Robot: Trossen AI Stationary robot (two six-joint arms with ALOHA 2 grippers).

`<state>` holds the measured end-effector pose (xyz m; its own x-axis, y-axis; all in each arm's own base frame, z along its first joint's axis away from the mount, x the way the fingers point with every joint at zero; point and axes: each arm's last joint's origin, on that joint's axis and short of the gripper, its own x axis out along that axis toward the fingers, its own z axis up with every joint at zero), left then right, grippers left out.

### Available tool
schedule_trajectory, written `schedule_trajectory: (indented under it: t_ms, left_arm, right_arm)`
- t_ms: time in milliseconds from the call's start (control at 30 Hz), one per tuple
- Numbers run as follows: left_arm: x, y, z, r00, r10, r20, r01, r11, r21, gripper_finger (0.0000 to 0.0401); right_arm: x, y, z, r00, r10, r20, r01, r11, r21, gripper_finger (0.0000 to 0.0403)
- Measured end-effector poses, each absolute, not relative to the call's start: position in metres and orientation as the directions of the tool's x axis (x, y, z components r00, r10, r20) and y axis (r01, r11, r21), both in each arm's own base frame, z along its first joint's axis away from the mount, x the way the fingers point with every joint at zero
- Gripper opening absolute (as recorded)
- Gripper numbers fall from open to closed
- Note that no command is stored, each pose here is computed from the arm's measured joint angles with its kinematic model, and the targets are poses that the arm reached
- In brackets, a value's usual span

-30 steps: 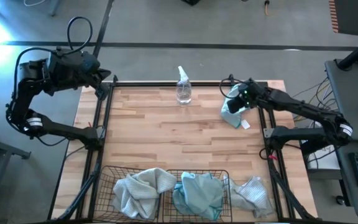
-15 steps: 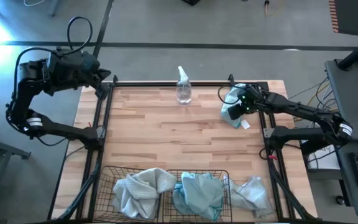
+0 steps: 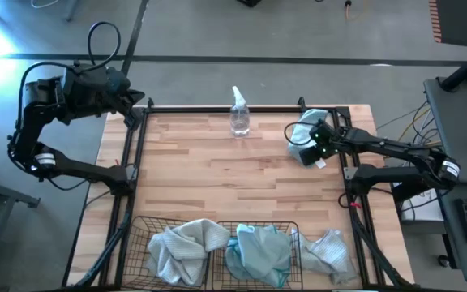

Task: Sort microfiber towel by color & place in baskets
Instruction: Put the blue microfiber towel into the right black wire basket

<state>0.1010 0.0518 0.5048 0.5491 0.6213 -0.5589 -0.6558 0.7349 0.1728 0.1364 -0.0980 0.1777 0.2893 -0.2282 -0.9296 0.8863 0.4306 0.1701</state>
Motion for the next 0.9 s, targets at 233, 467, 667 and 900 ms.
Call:
schedule_trajectory:
  t_ms: [233,467,667,900]
  left_arm:
    - [0.101,0.052,0.505,0.549,0.621,-0.559,-0.656,0.735,0.173,0.0]
    - [0.101,0.052,0.505,0.549,0.621,-0.559,-0.656,0.735,0.173,0.0]
    - [0.101,0.052,0.505,0.549,0.621,-0.559,-0.652,0.737,0.179,0.0]
    - [0.101,0.052,0.505,0.549,0.622,-0.558,-0.652,0.737,0.18,0.0]
  right_arm:
    - [0.143,-0.103,0.181,0.359,-0.278,-0.891,0.87,0.444,0.212,0.0102]
    - [0.148,-0.107,0.185,0.407,-0.33,-0.852,0.848,0.483,0.218,0.0152]
    - [0.15,-0.112,0.188,0.39,-0.429,-0.815,0.863,0.478,0.162,0.0189]
    - [0.154,-0.115,0.179,0.343,-0.409,-0.846,0.846,0.526,0.089,0.0207]
